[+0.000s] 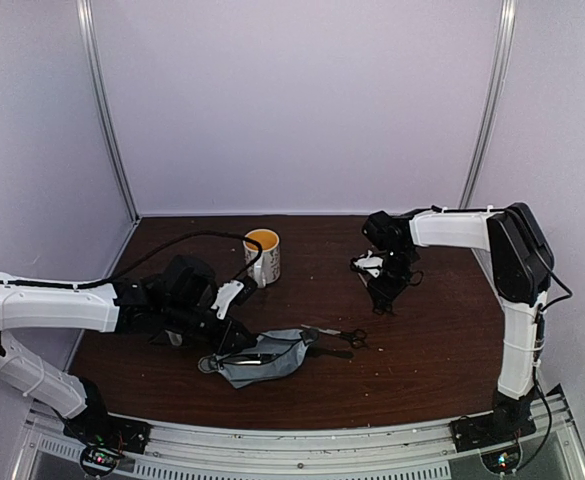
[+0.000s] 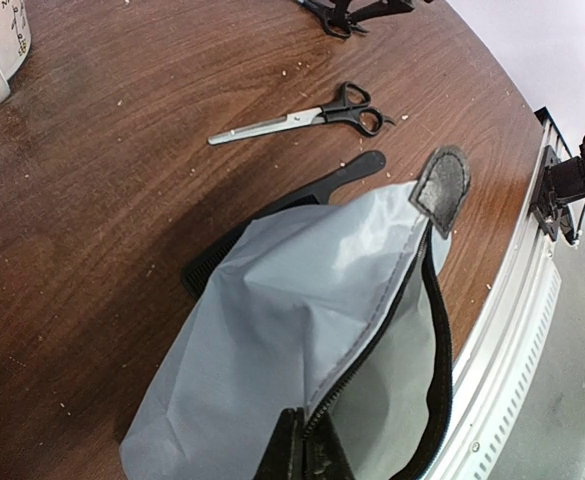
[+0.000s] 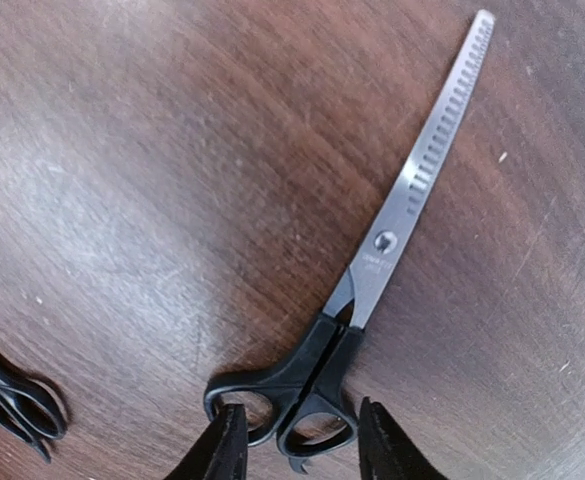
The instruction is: Sort the hair-cutting tools
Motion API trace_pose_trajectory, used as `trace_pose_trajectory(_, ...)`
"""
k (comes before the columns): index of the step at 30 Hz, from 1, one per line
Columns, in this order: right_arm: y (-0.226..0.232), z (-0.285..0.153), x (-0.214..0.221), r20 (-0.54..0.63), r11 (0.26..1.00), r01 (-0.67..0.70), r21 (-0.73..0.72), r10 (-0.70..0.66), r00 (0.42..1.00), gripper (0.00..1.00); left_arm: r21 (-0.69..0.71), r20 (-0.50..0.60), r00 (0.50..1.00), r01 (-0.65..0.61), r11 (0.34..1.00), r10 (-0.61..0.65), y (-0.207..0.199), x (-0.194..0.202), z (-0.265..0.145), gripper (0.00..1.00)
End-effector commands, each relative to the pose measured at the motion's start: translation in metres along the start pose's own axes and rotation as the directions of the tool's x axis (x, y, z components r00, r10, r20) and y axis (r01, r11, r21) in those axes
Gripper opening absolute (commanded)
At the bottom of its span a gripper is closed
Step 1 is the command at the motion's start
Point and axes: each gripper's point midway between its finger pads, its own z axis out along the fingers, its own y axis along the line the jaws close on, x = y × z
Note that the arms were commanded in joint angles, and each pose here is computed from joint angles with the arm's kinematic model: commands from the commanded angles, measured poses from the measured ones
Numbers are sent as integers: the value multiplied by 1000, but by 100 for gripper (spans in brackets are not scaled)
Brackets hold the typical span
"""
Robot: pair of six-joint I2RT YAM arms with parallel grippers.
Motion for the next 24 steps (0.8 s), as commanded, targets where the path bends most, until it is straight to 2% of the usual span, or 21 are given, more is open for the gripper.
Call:
trace_pose_trajectory(1,-2,-9,11,-12,1000,-8,15,8,1000,34,12,21,1000,-18,1000,17,-1,-6,1,0)
trace_pose_trajectory(13,-1,6,9,-61,1000,-28,1,28,998,26,-3,24,999,-24,1000,24,0,-5,-5,0)
trace_pose_trajectory(17,-11,-12,7,-10,997,-27,70,28,1000,37,-9,36,999,-23,1000,23,1,-6,-7,0)
trace_pose_trajectory(21,-31,-34,7,30,982,-19,188,13,999,41,-8,40,999,-23,1000,23,1,-7,-7,0)
trace_pose_trajectory(24,-33,-41,7,48,980,-17,196,8,999,41,-6,36,999,-25,1000,26,1,-6,-5,0)
